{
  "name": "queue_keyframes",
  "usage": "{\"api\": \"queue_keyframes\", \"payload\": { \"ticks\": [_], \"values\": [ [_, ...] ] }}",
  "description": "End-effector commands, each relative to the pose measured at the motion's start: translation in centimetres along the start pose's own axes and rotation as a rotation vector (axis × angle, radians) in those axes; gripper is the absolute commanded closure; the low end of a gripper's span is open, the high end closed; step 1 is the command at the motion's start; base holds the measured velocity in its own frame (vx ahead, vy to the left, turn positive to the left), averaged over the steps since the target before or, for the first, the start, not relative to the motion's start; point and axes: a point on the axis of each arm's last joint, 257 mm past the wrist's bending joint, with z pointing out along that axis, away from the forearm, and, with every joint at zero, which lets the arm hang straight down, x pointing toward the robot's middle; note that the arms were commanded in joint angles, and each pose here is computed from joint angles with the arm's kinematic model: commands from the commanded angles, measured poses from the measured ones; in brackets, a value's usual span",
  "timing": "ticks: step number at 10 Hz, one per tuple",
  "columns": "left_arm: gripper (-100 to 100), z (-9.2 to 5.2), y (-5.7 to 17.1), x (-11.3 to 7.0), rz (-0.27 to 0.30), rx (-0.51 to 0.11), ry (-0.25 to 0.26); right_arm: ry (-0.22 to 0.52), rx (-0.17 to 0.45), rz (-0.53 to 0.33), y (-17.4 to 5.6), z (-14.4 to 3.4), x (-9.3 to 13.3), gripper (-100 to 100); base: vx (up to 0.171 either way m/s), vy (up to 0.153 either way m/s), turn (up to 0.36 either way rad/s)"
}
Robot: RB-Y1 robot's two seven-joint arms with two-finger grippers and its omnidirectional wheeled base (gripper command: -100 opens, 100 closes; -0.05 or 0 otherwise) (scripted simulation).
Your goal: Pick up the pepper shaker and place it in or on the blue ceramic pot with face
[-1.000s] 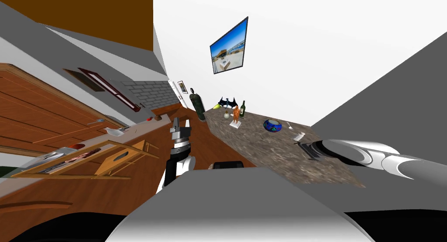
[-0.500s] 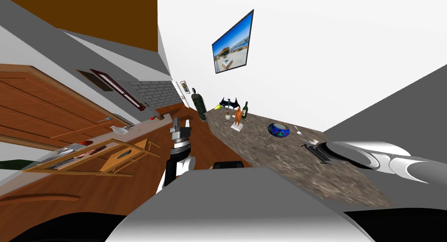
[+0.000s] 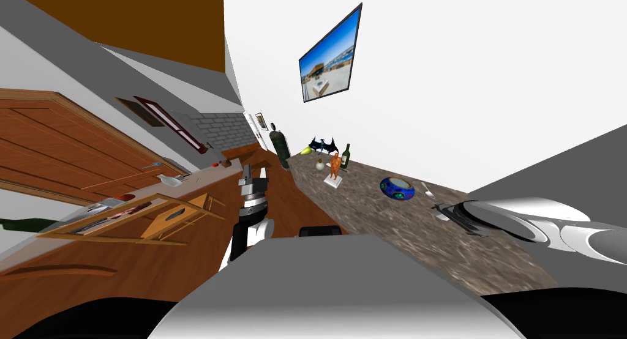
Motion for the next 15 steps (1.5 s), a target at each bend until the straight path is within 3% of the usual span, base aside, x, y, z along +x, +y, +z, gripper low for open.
{"api": "queue_keyframes", "payload": {
  "ticks": [1, 3, 4, 5, 7, 8, 12, 13, 14, 15],
  "values": [
    [0, 0.0, 0.0, 0.0, 0.000, 0.000, 0.000, 0.036, -0.023, -0.019, 0.9, -0.1, 1.3, -100, 0.104, -0.093, 0.038],
    [0, 0.0, 0.0, 0.0, 0.000, 0.000, 0.000, 0.037, -0.023, -0.019, 0.7, 0.0, 1.4, -100, 0.083, -0.068, 0.022],
    [0, 0.0, 0.0, 0.0, 0.000, 0.000, 0.000, 0.039, -0.024, -0.019, 0.7, -0.1, 1.5, 0, 0.009, -0.008, 0.002],
    [0, 0.0, 0.0, 0.0, 0.000, 0.000, 0.000, 0.040, -0.025, -0.013, 2.0, 1.1, 0.9, -100, 0.041, -0.039, 0.049],
    [0, 0.0, 0.0, 0.0, 0.000, 0.000, 0.000, 0.039, -0.028, -0.014, 2.1, 1.2, 0.9, -100, 0.035, -0.032, 0.024],
    [0, 0.0, 0.0, 0.0, 0.000, 0.000, 0.000, 0.040, -0.026, -0.013, 2.1, 1.3, 0.9, 100, 0.000, 0.000, 0.000],
    [0, 0.0, 0.0, 0.0, 0.000, 0.000, 0.000, 0.041, -0.027, -0.014, 2.1, 1.3, 0.9, 100, 0.000, 0.000, 0.003],
    [0, 0.0, 0.0, 0.0, 0.000, 0.000, 0.000, 0.040, -0.027, -0.014, 2.1, 1.3, 0.9, 0, 0.000, 0.000, 0.000],
    [0, 0.0, 0.0, 0.0, 0.000, 0.000, 0.000, 0.039, -0.024, -0.018, 0.9, 0.1, 1.4, 100, -0.045, 0.032, -0.064],
    [0, 0.0, 0.0, 0.0, 0.000, 0.000, 0.000, 0.040, -0.022, -0.016, 1.3, 0.8, 1.2, 100, -0.027, 0.020, -0.014]
  ]
}}
